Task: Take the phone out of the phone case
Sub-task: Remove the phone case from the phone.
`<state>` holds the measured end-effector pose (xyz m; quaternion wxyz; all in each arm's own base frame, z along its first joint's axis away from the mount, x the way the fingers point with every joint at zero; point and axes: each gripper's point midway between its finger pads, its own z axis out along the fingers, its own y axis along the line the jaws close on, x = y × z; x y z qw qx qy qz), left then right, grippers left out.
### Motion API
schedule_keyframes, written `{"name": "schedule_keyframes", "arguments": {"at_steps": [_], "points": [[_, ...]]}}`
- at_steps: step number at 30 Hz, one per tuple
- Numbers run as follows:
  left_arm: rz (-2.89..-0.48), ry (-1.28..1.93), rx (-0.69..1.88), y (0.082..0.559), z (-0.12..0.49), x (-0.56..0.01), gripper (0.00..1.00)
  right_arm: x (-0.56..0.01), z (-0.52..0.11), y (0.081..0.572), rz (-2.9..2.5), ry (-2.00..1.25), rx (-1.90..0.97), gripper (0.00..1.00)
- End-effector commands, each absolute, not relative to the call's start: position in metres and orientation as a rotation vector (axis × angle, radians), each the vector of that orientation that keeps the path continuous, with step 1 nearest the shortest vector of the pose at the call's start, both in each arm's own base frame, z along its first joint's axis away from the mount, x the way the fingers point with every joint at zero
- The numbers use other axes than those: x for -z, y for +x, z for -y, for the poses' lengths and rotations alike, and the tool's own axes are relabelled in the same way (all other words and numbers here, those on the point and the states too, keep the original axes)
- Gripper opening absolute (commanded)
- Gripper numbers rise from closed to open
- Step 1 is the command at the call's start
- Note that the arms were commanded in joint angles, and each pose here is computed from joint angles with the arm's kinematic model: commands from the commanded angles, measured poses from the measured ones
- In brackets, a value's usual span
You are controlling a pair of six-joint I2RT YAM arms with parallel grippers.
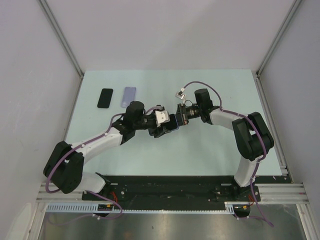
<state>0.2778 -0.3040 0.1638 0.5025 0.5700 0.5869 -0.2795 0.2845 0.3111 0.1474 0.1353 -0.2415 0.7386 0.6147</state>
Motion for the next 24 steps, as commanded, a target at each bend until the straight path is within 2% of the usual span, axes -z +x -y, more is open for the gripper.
{"name": "schedule_keyframes", "arguments": {"at_steps": [1,24], "points": [[-1.268,1.41,0.913,0.238,0.318,-0.193,0.39,-0.165,-0.306,0.321,-2.046,-0.67,-1.687,0.0],[-1.287,1.276,1.124,0.237,0.311,-0.215,0.38,-0.156,-0.303,0.332,-2.064,-0.65,-1.578,0.0]]}}
